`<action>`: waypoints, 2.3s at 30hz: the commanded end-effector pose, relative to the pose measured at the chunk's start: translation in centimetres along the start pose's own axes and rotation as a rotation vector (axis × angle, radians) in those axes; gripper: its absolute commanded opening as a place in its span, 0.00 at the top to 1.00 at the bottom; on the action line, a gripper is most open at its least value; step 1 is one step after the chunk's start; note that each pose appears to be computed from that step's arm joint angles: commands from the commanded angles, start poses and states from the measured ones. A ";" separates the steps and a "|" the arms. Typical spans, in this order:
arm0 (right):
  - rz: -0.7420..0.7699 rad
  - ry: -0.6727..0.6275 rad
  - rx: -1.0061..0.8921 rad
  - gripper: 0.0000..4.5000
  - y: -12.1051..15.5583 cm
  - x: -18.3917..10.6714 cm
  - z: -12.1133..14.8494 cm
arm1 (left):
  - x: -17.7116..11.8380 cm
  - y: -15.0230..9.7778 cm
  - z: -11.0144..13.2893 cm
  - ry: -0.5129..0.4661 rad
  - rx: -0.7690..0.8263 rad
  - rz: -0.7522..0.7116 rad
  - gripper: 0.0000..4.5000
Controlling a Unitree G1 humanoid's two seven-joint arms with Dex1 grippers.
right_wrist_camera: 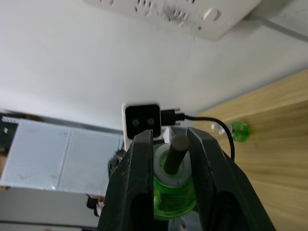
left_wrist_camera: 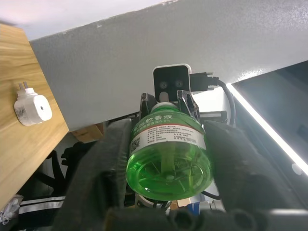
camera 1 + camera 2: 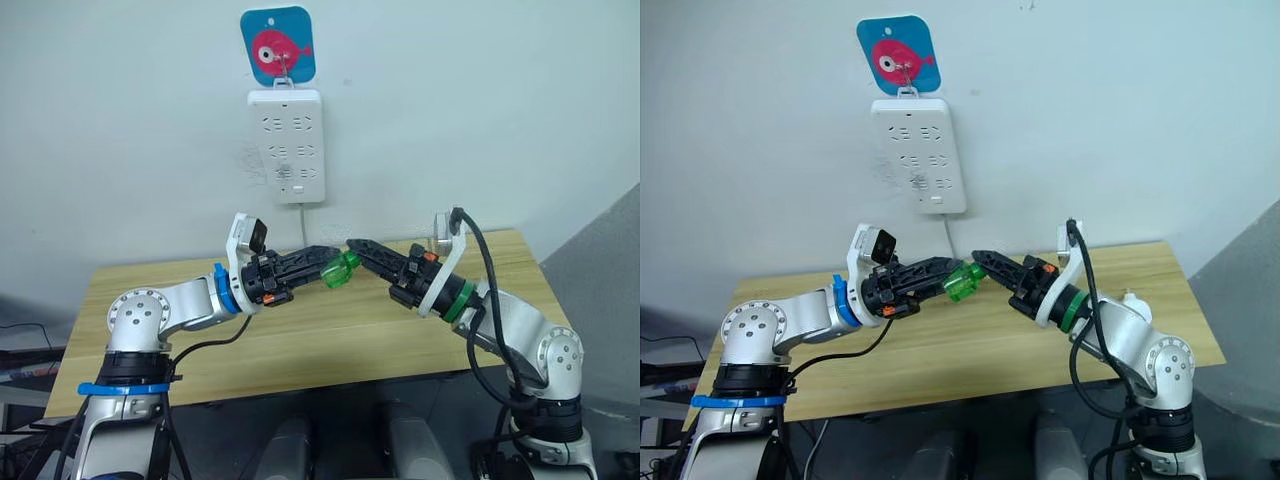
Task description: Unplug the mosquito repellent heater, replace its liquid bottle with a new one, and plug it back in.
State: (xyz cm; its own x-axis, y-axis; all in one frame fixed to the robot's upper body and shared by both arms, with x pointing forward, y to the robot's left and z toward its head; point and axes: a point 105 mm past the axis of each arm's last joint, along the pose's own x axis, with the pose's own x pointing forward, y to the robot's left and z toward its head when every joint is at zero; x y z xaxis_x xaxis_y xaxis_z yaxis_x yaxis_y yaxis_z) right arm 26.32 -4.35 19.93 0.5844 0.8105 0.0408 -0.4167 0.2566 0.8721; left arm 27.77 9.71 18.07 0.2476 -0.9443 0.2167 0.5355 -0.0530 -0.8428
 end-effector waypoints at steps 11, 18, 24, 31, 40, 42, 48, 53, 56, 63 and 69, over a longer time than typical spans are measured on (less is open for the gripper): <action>-0.092 0.055 -0.123 0.85 -2.4 -2.3 3.8 | -1.5 -1.4 -0.6 0.082 0.112 0.039 0.00; -0.421 0.003 -0.738 0.85 -6.9 -3.1 7.7 | -0.8 1.9 -1.9 0.287 1.000 0.277 0.00; -0.493 -0.008 -1.267 0.85 -11.8 -2.5 7.1 | 0.7 2.6 -2.2 0.236 1.421 0.241 0.00; -0.618 -0.013 -1.235 0.85 -16.6 -1.9 7.7 | 1.9 2.0 -2.6 0.205 1.447 0.197 0.00; -0.706 0.025 -1.211 0.85 -20.0 -2.2 8.2 | 1.6 1.6 -2.2 0.205 1.427 0.203 0.00; -0.712 0.024 -1.212 0.85 -20.3 -2.2 8.2 | 1.3 1.8 -2.2 0.213 1.426 0.216 0.00; -0.678 0.004 -1.210 0.57 -19.8 -1.8 8.0 | 0.3 2.2 -3.0 0.219 1.390 0.255 0.00; -0.624 -0.040 -1.313 0.21 -16.6 -2.5 9.1 | -1.3 3.8 -3.2 0.186 1.359 0.383 0.00; -0.540 -0.033 -1.400 0.00 -13.6 -2.1 9.1 | -3.7 6.1 -3.8 0.170 1.348 0.535 0.00; -0.061 0.260 -1.351 0.00 -6.7 0.3 3.7 | -12.3 10.2 -2.7 -0.238 1.125 1.185 0.00; 0.124 0.416 -1.338 0.00 -4.0 1.9 0.6 | -17.0 12.1 -3.0 -0.457 0.981 1.490 0.00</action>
State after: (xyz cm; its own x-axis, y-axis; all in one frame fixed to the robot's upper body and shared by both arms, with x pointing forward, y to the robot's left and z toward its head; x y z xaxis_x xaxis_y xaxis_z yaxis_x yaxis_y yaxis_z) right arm 30.34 -5.81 15.54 0.4042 0.8657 -0.2951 -0.9079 0.3407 -0.2440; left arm 27.28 23.00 2.01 0.9856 0.0544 -0.1601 -0.0424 0.9961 0.0777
